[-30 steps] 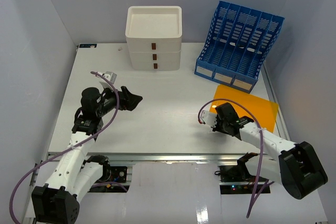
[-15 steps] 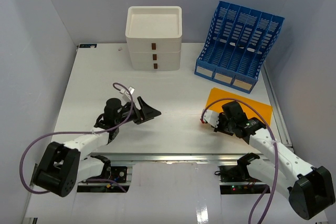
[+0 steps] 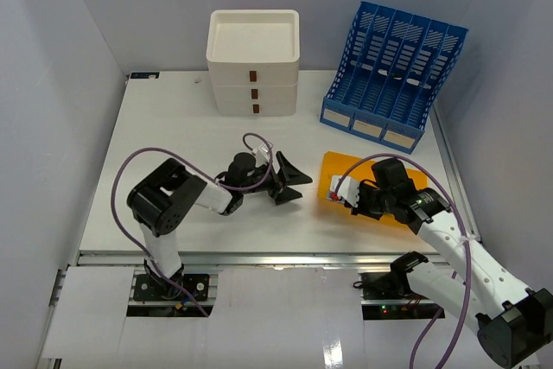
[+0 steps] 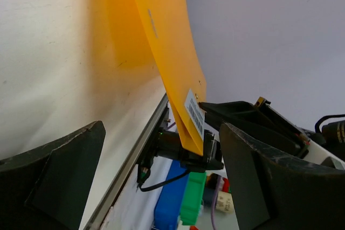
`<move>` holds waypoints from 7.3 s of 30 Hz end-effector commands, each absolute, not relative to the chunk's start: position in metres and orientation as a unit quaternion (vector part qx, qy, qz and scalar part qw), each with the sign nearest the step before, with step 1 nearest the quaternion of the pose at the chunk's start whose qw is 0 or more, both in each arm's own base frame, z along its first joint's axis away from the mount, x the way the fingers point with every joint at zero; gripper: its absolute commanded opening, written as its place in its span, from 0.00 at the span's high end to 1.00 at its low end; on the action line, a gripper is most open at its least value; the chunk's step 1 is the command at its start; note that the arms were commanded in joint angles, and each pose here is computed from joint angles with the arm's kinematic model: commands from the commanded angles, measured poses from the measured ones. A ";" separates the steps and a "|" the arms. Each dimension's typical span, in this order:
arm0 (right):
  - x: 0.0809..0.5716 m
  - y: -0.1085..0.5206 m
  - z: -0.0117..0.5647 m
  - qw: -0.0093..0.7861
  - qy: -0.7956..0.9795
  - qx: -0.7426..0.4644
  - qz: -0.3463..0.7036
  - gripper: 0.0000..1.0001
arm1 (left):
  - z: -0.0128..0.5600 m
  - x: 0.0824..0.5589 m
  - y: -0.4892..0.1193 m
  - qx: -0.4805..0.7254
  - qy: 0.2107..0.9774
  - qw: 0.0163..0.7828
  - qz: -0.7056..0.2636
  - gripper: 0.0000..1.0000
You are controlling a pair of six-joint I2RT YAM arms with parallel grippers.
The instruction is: Organize the desk
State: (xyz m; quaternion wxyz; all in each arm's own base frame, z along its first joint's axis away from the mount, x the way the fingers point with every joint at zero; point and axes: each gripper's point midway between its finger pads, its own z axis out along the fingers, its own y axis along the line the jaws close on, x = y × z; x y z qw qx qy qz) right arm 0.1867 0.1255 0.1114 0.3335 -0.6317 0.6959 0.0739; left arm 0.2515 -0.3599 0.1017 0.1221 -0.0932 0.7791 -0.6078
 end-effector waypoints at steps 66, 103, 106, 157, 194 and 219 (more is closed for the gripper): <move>0.260 0.192 0.362 0.589 0.392 -0.685 0.177 0.17 | 0.324 0.259 -0.264 0.393 0.713 0.529 -0.239 0.98; 0.235 0.283 0.302 0.418 0.376 -0.761 0.324 0.42 | 0.355 0.214 -0.234 0.477 0.632 0.571 -0.217 1.00; 0.236 0.281 0.301 0.413 0.380 -0.763 0.322 0.55 | 0.357 0.214 -0.227 0.474 0.629 0.581 -0.206 0.99; 0.206 0.226 0.439 0.528 0.336 -0.616 0.478 0.92 | 0.333 0.199 -0.228 0.280 0.478 0.754 -0.354 0.02; 0.179 0.217 0.409 0.459 0.335 -0.637 0.521 0.92 | 0.343 0.188 -0.308 0.397 0.416 0.660 -0.484 0.63; 0.189 0.219 0.400 0.455 0.362 -0.628 0.518 0.89 | 0.336 0.185 -0.311 0.459 0.466 0.604 -0.455 1.00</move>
